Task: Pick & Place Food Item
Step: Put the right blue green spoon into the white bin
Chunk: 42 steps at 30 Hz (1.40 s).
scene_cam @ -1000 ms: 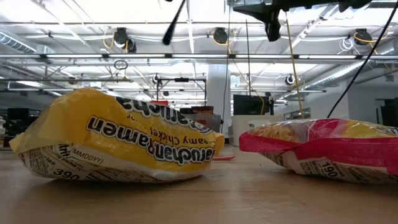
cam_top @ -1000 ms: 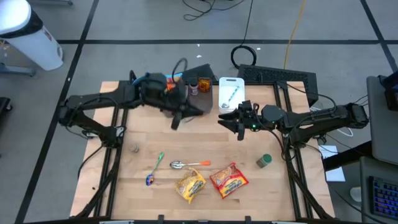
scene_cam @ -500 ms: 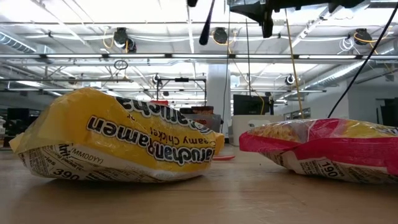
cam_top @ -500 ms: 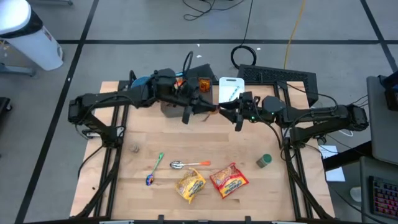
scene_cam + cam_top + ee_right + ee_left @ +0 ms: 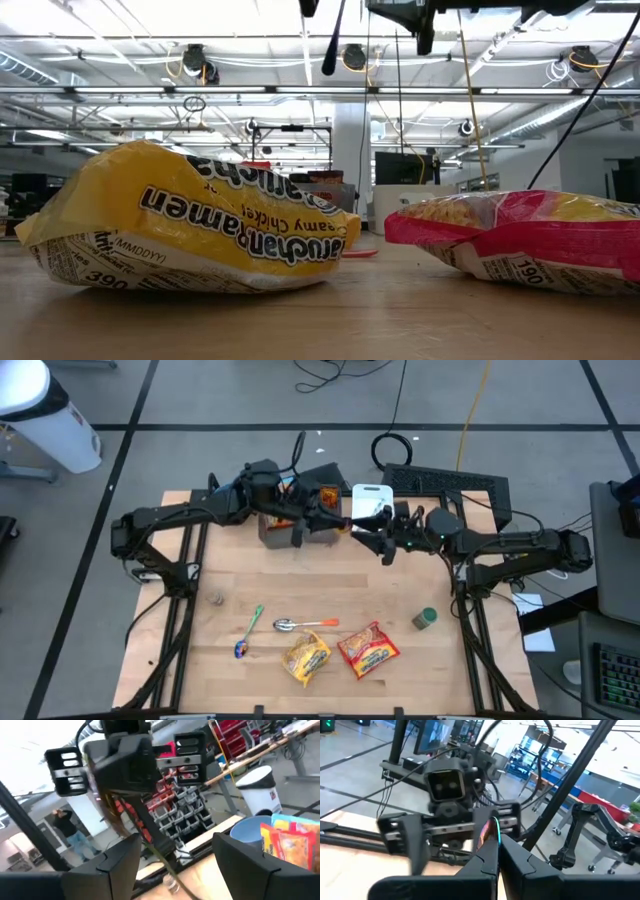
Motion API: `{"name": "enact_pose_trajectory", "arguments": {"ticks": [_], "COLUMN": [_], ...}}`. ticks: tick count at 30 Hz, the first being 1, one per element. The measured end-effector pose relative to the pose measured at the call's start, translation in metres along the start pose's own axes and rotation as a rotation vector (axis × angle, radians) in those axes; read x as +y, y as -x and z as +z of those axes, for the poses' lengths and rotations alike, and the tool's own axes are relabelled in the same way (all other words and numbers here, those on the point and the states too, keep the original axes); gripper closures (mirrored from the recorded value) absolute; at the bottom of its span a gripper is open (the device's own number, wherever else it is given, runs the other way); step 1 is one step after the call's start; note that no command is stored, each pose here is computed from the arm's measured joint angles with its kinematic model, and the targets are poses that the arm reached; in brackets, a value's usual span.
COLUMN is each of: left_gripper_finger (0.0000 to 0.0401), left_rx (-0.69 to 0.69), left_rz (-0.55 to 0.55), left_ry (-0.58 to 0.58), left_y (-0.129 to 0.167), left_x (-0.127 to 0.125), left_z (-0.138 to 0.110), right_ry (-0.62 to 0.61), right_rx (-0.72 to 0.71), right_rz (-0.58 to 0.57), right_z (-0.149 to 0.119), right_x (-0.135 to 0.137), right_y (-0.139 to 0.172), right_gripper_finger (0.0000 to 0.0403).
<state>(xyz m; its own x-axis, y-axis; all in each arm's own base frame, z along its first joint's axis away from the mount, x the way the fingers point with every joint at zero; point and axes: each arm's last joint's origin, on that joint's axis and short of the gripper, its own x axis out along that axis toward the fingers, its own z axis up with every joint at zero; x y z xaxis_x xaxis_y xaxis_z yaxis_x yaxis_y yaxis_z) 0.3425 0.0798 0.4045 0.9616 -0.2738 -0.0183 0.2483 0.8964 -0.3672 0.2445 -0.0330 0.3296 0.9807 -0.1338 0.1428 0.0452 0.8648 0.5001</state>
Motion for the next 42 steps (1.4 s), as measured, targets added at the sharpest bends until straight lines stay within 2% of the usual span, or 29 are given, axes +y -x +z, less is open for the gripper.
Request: {"name": "enact_pose_trajectory", "arguments": {"ticks": [3, 8, 14, 21, 25, 29, 35, 42], "left_gripper_finger": [0.0396, 0.0397, 0.0397, 0.0397, 0.0394, 0.0396, 0.0397, 0.0396], "left_rx": [-0.016, -0.018, -0.021, -0.016, -0.036, -0.051, -0.052, -0.048], "left_rz": [-0.006, -0.015, -0.011, -0.013, -0.007, -0.024, -0.026, -0.034], "left_ry": [-0.01, -0.012, -0.011, 0.004, 0.007, 0.004, 0.018, 0.024], "left_y": [0.0, 0.001, 0.001, 0.004, 0.004, 0.004, 0.005, 0.004], "left_x": [-0.001, -0.002, -0.001, 0.004, 0.005, 0.004, 0.005, 0.003], "left_z": [0.002, 0.003, 0.003, 0.004, 0.006, 0.008, 0.008, 0.008], "right_ry": [0.004, 0.006, -0.007, -0.007, -0.007, -0.014, 0.01, 0.045], "right_rx": [-0.02, -0.07, -0.054, 0.012, 0.056, 0.066, 0.022, -0.062], "right_rz": [-0.004, 0.126, 0.161, 0.146, 0.198, 0.202, 0.22, 0.18], "right_z": [0.0, 0.001, -0.002, -0.005, -0.007, -0.008, -0.004, 0.001], "right_x": [-0.005, -0.006, -0.006, -0.008, -0.008, -0.007, -0.005, -0.005], "right_y": [-0.005, -0.014, -0.018, -0.016, -0.015, -0.016, -0.015, -0.015], "right_gripper_finger": [0.0163, 0.0177, 0.0187, 0.0187, 0.0191, 0.0194, 0.0195, 0.0195]}}
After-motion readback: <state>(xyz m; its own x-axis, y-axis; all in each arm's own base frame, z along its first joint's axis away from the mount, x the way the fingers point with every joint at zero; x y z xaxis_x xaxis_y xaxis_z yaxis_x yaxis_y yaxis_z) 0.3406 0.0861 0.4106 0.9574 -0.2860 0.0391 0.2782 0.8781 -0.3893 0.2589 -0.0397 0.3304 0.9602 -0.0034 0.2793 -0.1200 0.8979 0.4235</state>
